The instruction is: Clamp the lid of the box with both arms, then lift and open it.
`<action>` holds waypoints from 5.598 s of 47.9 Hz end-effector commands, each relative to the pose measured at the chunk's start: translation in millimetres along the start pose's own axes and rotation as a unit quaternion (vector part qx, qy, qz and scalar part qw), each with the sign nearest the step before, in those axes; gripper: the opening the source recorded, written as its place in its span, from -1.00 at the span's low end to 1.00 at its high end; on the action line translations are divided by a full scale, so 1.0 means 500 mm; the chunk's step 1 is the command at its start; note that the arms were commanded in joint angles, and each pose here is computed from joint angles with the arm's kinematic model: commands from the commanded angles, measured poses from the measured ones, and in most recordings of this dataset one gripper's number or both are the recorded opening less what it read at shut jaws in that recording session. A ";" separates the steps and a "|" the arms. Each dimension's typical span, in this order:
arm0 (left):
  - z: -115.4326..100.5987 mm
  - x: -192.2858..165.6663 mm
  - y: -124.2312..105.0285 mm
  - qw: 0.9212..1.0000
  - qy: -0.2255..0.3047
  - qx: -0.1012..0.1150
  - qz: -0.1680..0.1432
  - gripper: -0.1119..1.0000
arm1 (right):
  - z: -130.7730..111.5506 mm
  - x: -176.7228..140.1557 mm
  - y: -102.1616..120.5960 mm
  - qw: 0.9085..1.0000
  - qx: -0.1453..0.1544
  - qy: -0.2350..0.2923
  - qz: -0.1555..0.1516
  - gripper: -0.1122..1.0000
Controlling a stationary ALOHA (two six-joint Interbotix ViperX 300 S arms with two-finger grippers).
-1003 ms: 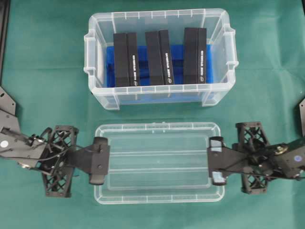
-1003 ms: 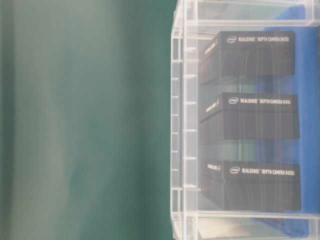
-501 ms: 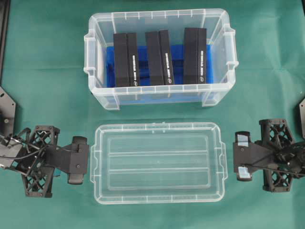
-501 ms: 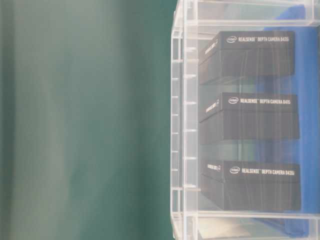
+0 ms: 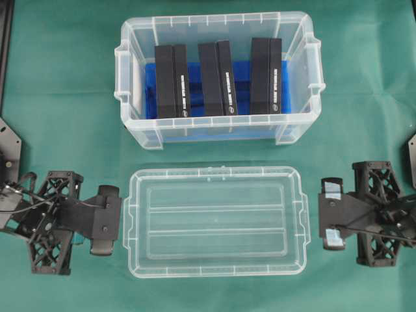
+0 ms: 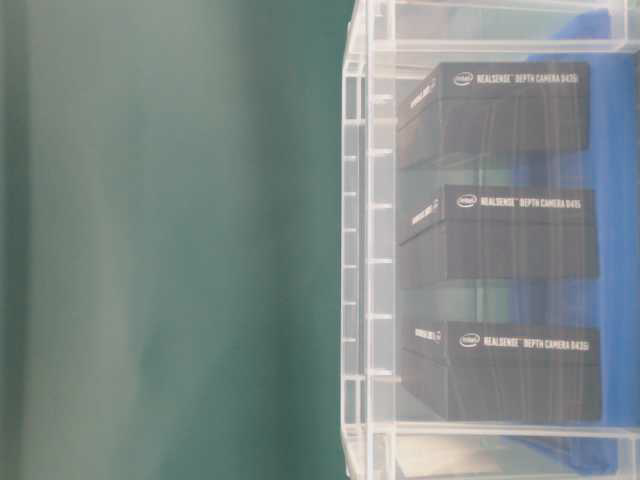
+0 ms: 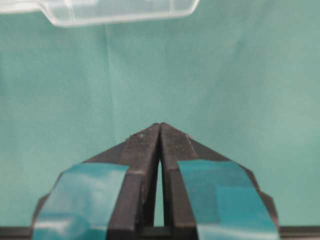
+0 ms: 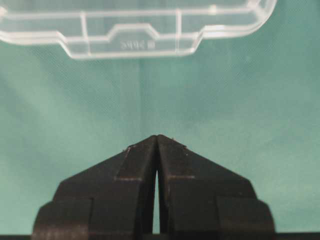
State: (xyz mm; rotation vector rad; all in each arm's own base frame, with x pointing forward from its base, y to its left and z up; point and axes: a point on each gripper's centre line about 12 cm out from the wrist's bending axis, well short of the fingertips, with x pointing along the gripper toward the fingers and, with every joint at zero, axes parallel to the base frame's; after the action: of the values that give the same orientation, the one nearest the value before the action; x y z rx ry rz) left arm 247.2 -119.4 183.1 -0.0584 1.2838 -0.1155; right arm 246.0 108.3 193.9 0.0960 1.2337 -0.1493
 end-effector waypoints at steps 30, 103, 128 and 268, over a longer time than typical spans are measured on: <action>0.079 -0.307 -0.065 0.999 -0.038 0.027 -0.021 -0.77 | 0.102 -0.307 0.032 0.995 0.028 -0.083 0.055 -0.80; 0.168 -0.458 0.259 0.872 -0.473 -0.003 0.123 -0.77 | 0.219 -0.332 -0.329 0.887 0.067 -0.442 -0.112 -0.80; 0.121 -0.357 0.297 0.860 -0.492 -0.035 0.128 -0.77 | 0.169 -0.221 -0.362 0.899 0.063 -0.420 -0.108 -0.80; 0.131 -0.342 0.208 0.868 -0.495 -0.011 0.046 -0.77 | 0.178 -0.224 -0.242 0.892 0.034 -0.450 0.028 -0.80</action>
State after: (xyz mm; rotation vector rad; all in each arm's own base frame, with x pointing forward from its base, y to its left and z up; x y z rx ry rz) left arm 268.1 3.0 346.6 -0.0636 0.2756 0.0222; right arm 272.8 -19.0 324.6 0.1034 0.3093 -0.1657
